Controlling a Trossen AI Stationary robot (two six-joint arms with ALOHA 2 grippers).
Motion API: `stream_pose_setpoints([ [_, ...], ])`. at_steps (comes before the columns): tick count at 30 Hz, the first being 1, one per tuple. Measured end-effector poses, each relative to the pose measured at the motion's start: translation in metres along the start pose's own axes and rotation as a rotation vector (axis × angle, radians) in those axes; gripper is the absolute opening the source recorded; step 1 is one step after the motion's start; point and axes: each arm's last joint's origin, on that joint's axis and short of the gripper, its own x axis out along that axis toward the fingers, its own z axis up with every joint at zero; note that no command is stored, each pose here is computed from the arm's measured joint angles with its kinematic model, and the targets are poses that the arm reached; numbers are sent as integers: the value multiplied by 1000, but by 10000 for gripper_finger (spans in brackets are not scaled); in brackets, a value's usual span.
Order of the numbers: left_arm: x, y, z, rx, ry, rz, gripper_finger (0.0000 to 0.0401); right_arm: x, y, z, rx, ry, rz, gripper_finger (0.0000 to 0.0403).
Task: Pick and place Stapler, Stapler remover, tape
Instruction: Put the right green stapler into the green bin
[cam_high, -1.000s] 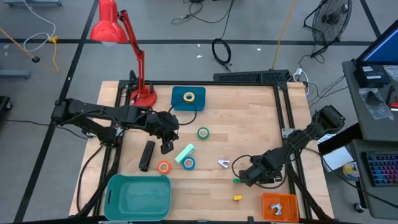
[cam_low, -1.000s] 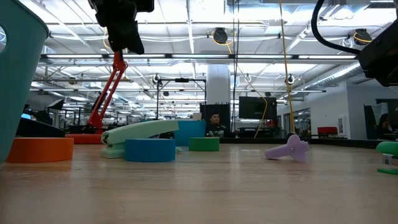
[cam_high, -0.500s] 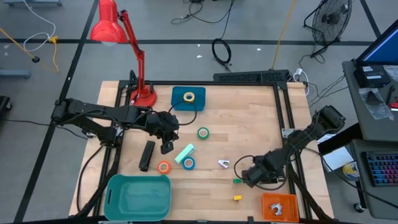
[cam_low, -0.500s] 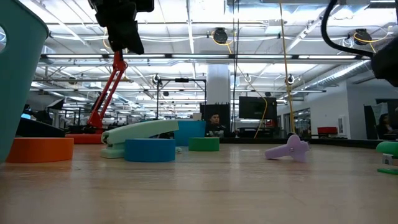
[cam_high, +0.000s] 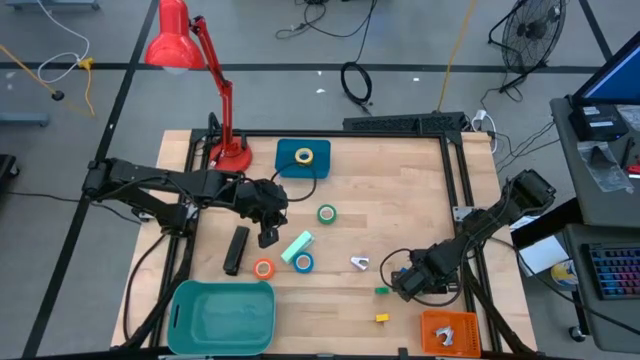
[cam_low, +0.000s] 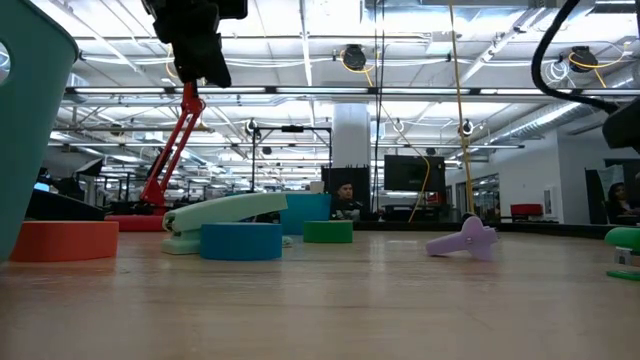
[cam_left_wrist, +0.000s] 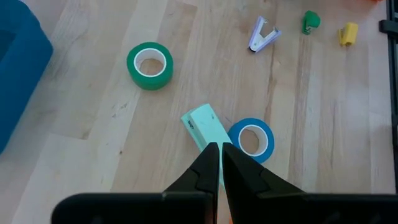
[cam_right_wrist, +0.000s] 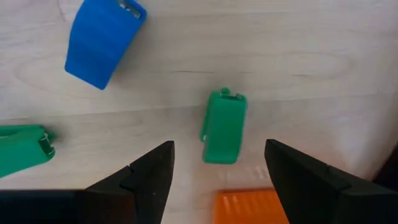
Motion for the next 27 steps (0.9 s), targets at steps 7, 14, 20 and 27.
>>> stream_pose_setpoints([
  [7, 0, 1, -3, -4, 28, 8, 21, 7, -5, 1, 34, 4, -8, 246],
  [14, 0, 1, -3, -1, 26, 8, 21, 8, -7, -3, 43, 25, -19, 199],
  [20, 0, 1, -2, 5, 22, 6, 21, 9, -8, -3, 43, 17, -19, 123],
  [27, 0, 1, -2, 5, 18, 5, 21, 9, -8, -3, 36, -5, 2, 68],
])
